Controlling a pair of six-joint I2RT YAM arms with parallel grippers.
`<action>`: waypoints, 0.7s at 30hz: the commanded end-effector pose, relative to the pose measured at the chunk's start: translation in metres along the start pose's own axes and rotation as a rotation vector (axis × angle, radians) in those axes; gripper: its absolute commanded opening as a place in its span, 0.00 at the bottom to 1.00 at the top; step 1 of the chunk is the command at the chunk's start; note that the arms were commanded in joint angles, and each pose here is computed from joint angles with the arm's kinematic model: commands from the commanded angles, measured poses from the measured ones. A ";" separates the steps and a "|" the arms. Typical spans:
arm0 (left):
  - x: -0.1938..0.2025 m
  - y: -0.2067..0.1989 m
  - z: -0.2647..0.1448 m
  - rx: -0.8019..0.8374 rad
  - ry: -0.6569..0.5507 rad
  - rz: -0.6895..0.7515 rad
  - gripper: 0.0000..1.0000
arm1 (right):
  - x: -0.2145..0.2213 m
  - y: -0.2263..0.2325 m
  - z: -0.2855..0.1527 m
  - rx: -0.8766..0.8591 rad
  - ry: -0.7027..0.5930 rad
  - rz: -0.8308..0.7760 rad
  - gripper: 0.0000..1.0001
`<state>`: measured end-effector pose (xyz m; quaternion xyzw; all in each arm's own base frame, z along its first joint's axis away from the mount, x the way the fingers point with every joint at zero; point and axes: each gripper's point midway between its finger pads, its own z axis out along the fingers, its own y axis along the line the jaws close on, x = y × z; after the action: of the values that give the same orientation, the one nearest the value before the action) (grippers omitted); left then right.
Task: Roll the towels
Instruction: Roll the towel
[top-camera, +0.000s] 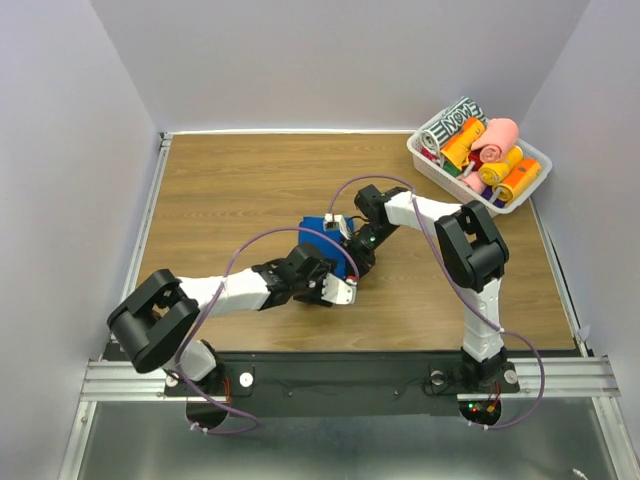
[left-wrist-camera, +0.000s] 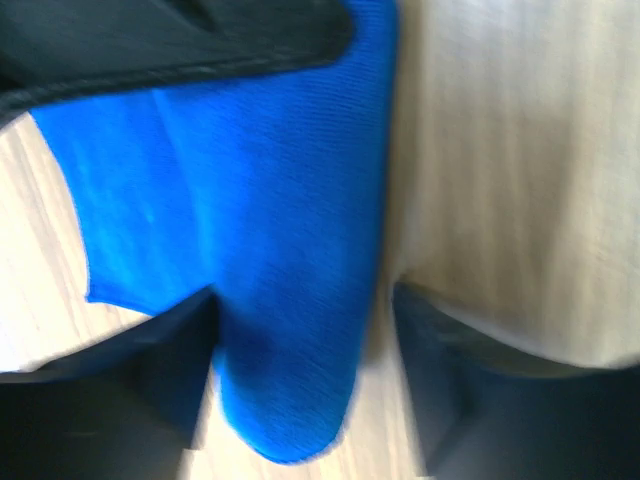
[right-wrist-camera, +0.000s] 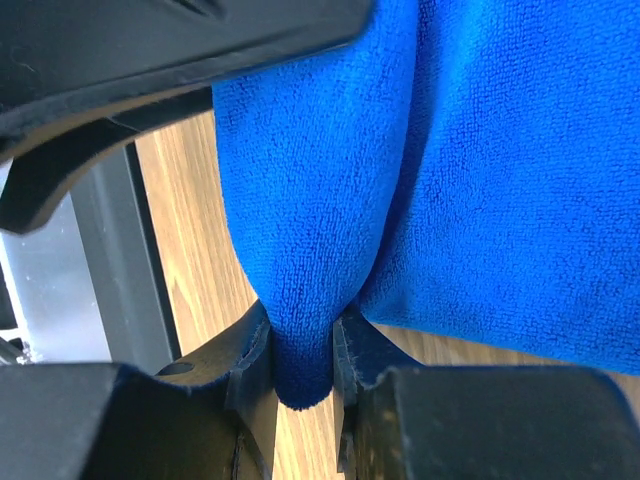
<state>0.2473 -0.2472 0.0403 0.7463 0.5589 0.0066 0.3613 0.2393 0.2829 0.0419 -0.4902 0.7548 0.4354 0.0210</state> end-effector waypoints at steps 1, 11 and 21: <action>-0.009 0.014 0.002 -0.022 0.004 -0.040 0.65 | 0.011 -0.003 -0.006 0.010 0.054 0.008 0.04; -0.021 -0.031 0.003 0.245 -0.041 -0.153 0.32 | -0.006 -0.021 -0.036 0.088 -0.011 -0.009 0.55; -0.009 -0.035 0.011 0.522 -0.012 -0.399 0.34 | -0.047 -0.028 -0.143 0.341 -0.312 -0.076 0.99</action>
<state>0.2518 -0.2759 0.0370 0.7140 0.6329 -0.1372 0.2661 0.3210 0.2196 0.0779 -0.4197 0.8040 0.3997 0.1331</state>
